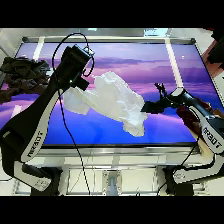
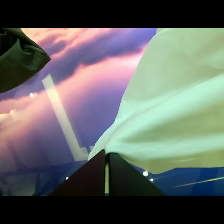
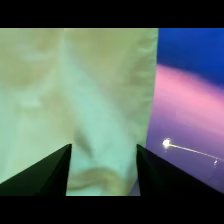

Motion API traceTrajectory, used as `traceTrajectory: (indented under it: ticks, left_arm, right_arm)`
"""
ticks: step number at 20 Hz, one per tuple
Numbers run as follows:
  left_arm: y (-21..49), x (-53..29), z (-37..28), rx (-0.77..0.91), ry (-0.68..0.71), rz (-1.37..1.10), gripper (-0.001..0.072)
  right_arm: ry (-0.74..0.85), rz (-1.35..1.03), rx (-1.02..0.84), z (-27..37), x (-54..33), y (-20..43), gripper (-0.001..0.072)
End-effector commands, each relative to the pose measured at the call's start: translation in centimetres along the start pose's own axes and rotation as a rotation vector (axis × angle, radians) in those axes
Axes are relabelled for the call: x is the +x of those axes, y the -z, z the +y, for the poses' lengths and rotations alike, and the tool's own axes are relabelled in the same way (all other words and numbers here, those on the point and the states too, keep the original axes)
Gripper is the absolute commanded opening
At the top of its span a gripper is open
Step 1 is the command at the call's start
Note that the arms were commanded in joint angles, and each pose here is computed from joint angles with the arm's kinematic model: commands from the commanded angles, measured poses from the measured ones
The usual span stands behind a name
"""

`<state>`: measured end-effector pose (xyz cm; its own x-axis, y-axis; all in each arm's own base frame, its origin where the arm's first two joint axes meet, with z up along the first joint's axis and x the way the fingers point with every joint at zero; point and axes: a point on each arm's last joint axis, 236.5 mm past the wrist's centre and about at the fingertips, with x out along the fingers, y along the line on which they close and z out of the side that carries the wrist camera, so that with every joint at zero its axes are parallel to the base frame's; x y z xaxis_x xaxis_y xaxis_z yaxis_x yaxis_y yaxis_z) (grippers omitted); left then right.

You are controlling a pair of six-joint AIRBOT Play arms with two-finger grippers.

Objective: Fold the shirts.

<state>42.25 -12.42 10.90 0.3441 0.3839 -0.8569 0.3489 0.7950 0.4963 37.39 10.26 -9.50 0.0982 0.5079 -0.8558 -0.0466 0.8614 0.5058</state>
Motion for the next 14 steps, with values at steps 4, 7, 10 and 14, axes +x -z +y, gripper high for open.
traceTrajectory:
  ticks: [4,7,10,14]
  left_arm:
    - [0.0,0.0,0.0,-0.001,0.002,-0.001,0.001]
    - [0.0,0.0,-0.4,0.001,0.019,-0.003,0.001]
    - [-0.1,0.0,-0.4,0.001,0.019,-0.004,0.001]
    - [0.0,0.0,-0.4,0.001,0.018,-0.001,0.001]
  right_arm:
    - [0.004,0.021,0.035,-1.8,-1.1,0.6,0.0531]
    - [-0.018,0.066,0.067,-1.1,-1.0,1.7,0.0527]
    - [-0.055,0.104,0.06,0.5,0.2,2.3,0.0526]
    - [-0.099,0.152,0.073,1.7,1.9,3.1,0.0403]
